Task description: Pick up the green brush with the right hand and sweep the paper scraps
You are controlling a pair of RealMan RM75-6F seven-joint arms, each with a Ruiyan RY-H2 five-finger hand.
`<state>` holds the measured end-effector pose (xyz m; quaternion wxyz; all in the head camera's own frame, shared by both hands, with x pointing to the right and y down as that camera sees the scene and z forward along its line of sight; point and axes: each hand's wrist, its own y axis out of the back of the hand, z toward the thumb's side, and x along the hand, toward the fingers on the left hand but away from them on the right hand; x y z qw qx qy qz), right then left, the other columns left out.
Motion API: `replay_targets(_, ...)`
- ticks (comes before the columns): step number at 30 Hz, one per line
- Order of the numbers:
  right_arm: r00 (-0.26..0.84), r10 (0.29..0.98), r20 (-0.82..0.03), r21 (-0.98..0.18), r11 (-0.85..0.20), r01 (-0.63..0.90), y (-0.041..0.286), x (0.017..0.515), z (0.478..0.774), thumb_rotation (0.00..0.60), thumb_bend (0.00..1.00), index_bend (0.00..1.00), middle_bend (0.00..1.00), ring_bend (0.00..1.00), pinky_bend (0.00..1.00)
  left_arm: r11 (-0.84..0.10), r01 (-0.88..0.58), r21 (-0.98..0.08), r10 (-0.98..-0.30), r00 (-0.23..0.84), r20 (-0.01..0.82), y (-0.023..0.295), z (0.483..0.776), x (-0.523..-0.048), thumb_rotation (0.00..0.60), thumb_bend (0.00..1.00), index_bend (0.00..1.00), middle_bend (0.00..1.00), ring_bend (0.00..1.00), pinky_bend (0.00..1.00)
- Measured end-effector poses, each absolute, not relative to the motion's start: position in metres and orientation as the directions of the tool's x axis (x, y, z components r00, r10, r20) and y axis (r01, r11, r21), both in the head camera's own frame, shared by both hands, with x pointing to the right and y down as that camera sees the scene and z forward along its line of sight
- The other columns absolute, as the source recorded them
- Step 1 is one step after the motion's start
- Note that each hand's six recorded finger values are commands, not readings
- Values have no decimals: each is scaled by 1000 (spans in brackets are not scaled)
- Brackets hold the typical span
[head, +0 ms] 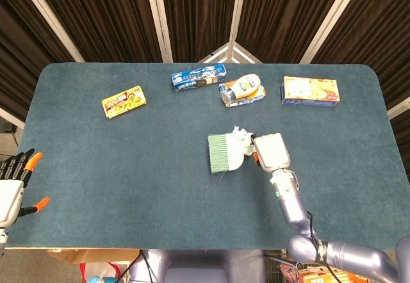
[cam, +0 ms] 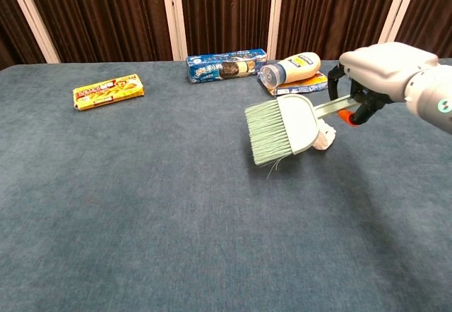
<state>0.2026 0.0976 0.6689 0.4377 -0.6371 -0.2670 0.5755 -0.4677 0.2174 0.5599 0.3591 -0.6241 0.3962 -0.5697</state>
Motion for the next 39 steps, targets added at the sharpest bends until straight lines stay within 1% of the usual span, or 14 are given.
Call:
replay_targets(5, 176, 842, -510, -857, -479, -190, 86, 196, 681, 600, 571, 866, 946, 1000, 947, -429, -92, -898, -903, 32, 428, 216, 559, -469, 600, 86, 0, 0, 0, 0)
replay_targets(10, 144, 841, -522, -843, -483, -238, 77, 202, 694, 600, 572, 866, 946, 1000, 947, -436, -97, -894, -900, 27, 436, 215, 560, -470, 600, 86, 0, 0, 0, 0)
replay_targets(13, 123, 840, -529, -831, -482, -279, 74, 210, 700, 600, 572, 866, 945, 1000, 947, -439, -101, -893, -898, 23, 439, 215, 561, -471, 600, 86, 0, 0, 0, 0)
replay_targets(16, 83, 850, -521, -816, -467, -339, 66, 231, 701, 600, 573, 867, 946, 1000, 947, -441, -103, -891, -897, 24, 441, 215, 560, -470, 600, 86, 0, 0, 0, 0)
replay_targets(21, 27, 872, -488, -793, -430, -432, 48, 267, 688, 600, 573, 871, 946, 1000, 947, -436, -99, -895, -900, 29, 435, 215, 559, -469, 600, 86, 0, 0, 0, 0)
replay_targets(26, -35, 900, -435, -757, -386, -527, 30, 307, 667, 600, 573, 874, 946, 1000, 947, -430, -96, -897, -903, 36, 429, 215, 558, -468, 600, 86, 0, 0, 0, 0)
replay_targets(30, -71, 917, -392, -751, -363, -552, 19, 328, 646, 600, 574, 874, 946, 1000, 947, -429, -94, -899, -904, 43, 426, 215, 558, -466, 600, 86, 0, 0, 0, 0)
replay_targets(34, -48, 925, -378, -770, -342, -539, 17, 323, 630, 600, 573, 874, 946, 1000, 947, -430, -93, -898, -903, 47, 427, 215, 559, -464, 600, 86, 0, 0, 0, 0)
replay_targets(39, 51, 925, -376, -818, -306, -488, 22, 286, 613, 600, 573, 874, 946, 1000, 947, -433, -91, -897, -902, 52, 429, 215, 560, -462, 600, 86, 0, 0, 0, 0)
